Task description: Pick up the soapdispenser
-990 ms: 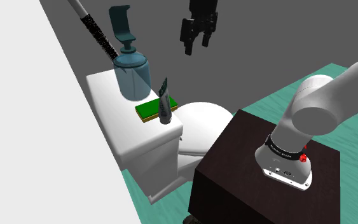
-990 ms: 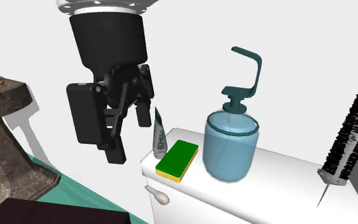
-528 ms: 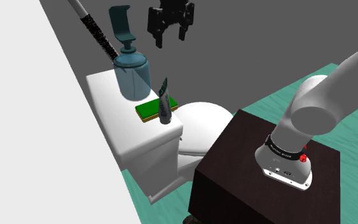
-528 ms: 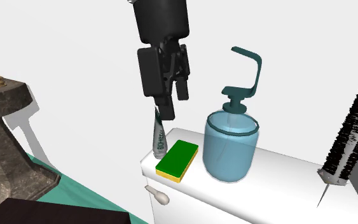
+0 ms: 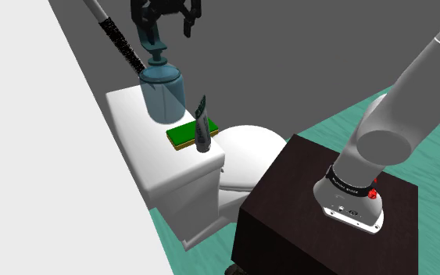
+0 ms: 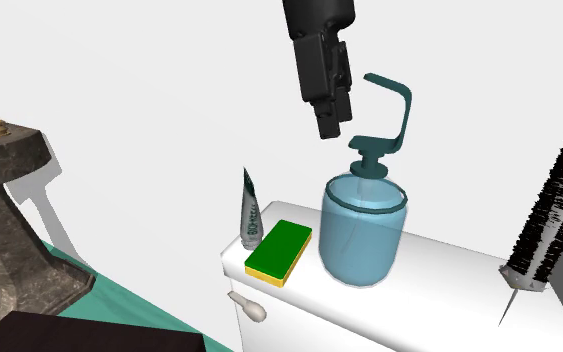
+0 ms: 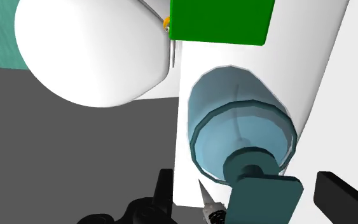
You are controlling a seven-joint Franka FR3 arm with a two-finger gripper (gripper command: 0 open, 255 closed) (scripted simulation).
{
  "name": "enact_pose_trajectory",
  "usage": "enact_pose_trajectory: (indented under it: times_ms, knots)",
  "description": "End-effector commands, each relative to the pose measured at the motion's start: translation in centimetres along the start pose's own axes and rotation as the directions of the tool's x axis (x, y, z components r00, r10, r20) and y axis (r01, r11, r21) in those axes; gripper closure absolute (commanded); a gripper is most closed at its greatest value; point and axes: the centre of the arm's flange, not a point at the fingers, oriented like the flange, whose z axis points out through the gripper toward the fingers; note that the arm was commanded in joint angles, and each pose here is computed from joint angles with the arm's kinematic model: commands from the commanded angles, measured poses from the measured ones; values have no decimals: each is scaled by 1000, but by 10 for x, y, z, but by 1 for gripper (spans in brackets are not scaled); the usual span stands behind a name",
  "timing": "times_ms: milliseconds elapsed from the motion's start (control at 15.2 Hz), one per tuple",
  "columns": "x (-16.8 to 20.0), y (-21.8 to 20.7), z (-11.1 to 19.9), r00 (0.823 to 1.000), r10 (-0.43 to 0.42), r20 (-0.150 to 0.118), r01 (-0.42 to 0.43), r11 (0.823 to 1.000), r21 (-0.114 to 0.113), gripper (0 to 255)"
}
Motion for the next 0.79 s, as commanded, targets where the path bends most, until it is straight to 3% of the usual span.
enact_pose_trajectory:
  times_ms: [0, 660, 726]
  knots:
    - [15, -23, -10, 999, 34, -27, -34, 999, -1, 0]
    - [7, -27, 27, 999, 40, -32, -40, 999, -1, 0]
    - [7, -28, 27, 999, 40, -32, -40, 999, -1, 255]
